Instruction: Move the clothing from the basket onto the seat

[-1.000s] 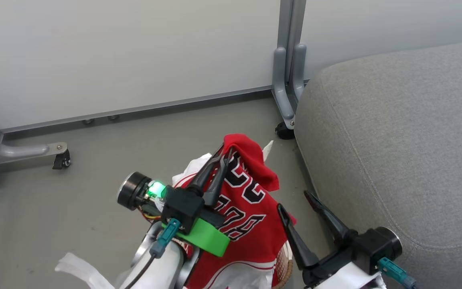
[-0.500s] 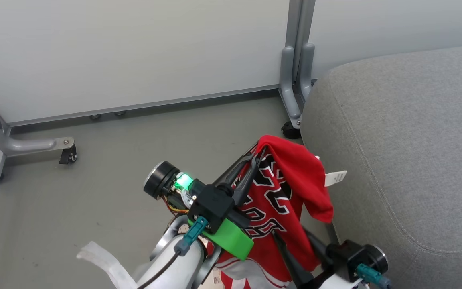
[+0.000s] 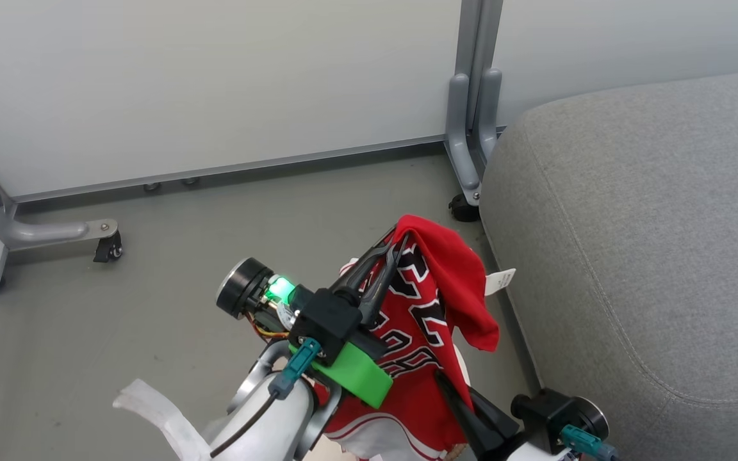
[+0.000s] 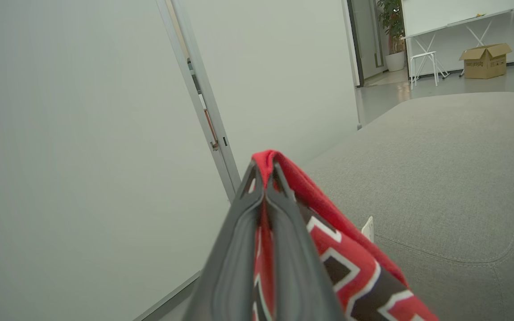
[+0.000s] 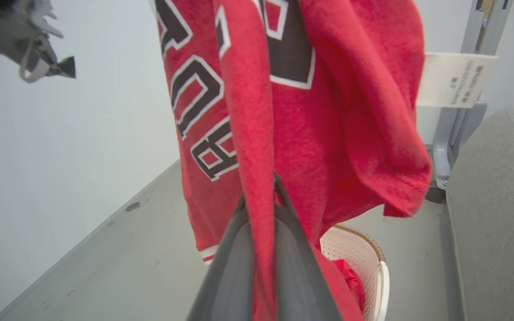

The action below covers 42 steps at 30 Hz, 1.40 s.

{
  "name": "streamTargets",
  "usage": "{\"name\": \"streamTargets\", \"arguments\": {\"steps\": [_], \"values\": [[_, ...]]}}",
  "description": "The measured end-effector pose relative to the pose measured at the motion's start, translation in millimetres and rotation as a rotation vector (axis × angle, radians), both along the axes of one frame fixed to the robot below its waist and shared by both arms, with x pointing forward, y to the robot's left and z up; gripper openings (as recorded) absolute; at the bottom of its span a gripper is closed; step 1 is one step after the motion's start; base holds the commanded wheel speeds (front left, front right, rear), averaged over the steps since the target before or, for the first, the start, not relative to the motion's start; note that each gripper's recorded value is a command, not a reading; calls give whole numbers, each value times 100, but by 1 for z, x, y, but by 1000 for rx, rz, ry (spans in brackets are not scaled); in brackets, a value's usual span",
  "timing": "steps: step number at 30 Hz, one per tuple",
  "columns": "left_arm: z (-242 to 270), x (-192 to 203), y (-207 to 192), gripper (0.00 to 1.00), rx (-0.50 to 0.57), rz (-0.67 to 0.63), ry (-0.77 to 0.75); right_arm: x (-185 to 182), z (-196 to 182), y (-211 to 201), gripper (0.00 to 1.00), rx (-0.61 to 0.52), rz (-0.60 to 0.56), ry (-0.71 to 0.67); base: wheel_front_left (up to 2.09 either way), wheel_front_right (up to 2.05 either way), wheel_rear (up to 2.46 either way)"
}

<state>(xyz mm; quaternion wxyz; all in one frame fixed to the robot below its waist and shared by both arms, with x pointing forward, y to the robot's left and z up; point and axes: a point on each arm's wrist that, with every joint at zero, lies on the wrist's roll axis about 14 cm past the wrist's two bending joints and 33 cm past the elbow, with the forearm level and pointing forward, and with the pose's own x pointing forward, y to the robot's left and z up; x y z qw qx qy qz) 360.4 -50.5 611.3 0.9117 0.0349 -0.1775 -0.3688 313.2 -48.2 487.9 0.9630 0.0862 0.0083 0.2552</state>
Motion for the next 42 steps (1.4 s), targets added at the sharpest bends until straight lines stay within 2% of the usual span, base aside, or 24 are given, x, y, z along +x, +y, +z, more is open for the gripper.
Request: {"name": "streamTargets", "arguments": {"steps": [4,6,7,17,26,32,42], "values": [[-3,0,0,1,6,-7,19,0,0,-4,0,-2,-8,-2,0,0,0],[-3,0,-1,47,4,-12,25,1,2,-7,0,-2,-18,-6,0,0,0],[-3,0,-1,100,5,-13,27,2,2,-9,0,-2,-22,-7,0,0,0],[-7,5,0,100,5,5,43,5,4,-20,0,-11,-55,-18,0,0,0],[-27,14,3,100,4,25,97,5,8,-45,0,-19,-137,-35,0,0,0],[-48,9,-7,100,17,-30,136,4,18,-81,0,-31,-256,-68,0,0,0],[-85,-15,-44,100,67,-227,199,-16,40,-156,0,-48,-530,-131,0,0,0]]}}
